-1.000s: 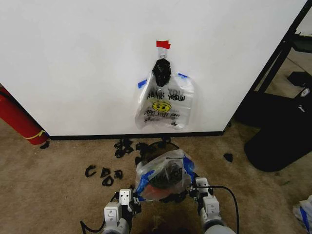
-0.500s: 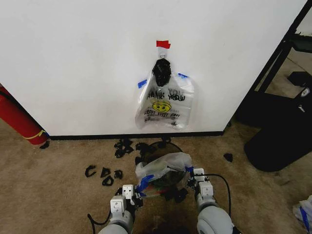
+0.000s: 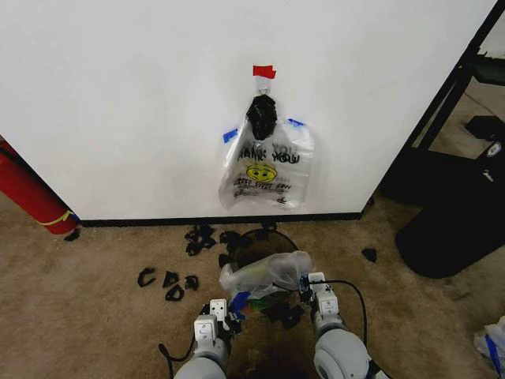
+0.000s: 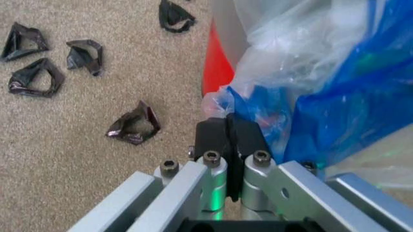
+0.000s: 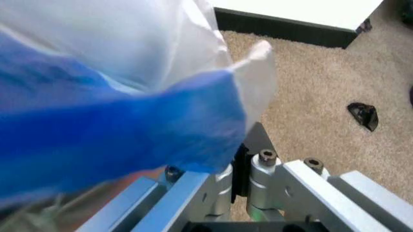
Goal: Pick up the garbage bag from the wall and place it over the trash bin.
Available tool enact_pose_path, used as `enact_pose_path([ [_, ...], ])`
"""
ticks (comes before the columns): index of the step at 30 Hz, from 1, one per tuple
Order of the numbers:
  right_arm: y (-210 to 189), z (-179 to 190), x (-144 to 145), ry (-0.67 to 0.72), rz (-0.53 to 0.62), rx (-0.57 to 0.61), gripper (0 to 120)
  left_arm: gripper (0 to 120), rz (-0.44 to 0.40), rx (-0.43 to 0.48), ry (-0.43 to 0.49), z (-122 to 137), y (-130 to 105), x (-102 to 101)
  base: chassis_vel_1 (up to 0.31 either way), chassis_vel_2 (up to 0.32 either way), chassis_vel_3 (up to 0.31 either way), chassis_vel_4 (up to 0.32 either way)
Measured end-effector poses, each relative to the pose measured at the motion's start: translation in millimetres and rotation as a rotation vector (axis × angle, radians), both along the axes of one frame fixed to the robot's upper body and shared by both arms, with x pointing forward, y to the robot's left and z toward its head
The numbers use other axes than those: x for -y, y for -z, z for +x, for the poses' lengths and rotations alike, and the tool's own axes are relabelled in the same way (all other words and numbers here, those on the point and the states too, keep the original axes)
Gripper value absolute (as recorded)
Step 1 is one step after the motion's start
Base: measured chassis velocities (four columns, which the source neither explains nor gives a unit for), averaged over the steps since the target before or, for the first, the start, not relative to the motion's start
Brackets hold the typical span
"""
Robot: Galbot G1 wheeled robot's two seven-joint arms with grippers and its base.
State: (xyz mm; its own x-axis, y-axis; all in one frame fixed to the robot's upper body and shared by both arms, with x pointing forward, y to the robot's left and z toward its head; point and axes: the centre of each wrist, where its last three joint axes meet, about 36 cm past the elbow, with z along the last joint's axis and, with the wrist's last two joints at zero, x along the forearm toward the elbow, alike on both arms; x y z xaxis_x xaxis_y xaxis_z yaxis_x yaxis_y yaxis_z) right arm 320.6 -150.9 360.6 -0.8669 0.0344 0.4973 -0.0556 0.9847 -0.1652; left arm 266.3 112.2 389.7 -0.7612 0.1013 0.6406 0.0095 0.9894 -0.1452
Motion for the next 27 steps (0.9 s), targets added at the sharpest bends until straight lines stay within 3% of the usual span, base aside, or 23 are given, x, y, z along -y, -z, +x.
enact_pose_path([
  [10, 20, 10, 6, 0.005, -0.05, 0.016, 0, 0, 0.026, -0.014, 0.011, 1, 14, 15, 0.0, 0.0, 0.0, 0.0],
  [20, 22, 11, 8, 0.003, -0.016, 0.062, 0, 0, 0.046, 0.035, 0.008, -4, 18, 10, 0.0, 0.0, 0.0, 0.0],
  [27, 26, -9, 18, -0.042, -0.008, 0.176, 23, 23, 0.031, 0.08, 0.031, -25, -2, -2, 0.0, 0.0, 0.0, 0.0],
])
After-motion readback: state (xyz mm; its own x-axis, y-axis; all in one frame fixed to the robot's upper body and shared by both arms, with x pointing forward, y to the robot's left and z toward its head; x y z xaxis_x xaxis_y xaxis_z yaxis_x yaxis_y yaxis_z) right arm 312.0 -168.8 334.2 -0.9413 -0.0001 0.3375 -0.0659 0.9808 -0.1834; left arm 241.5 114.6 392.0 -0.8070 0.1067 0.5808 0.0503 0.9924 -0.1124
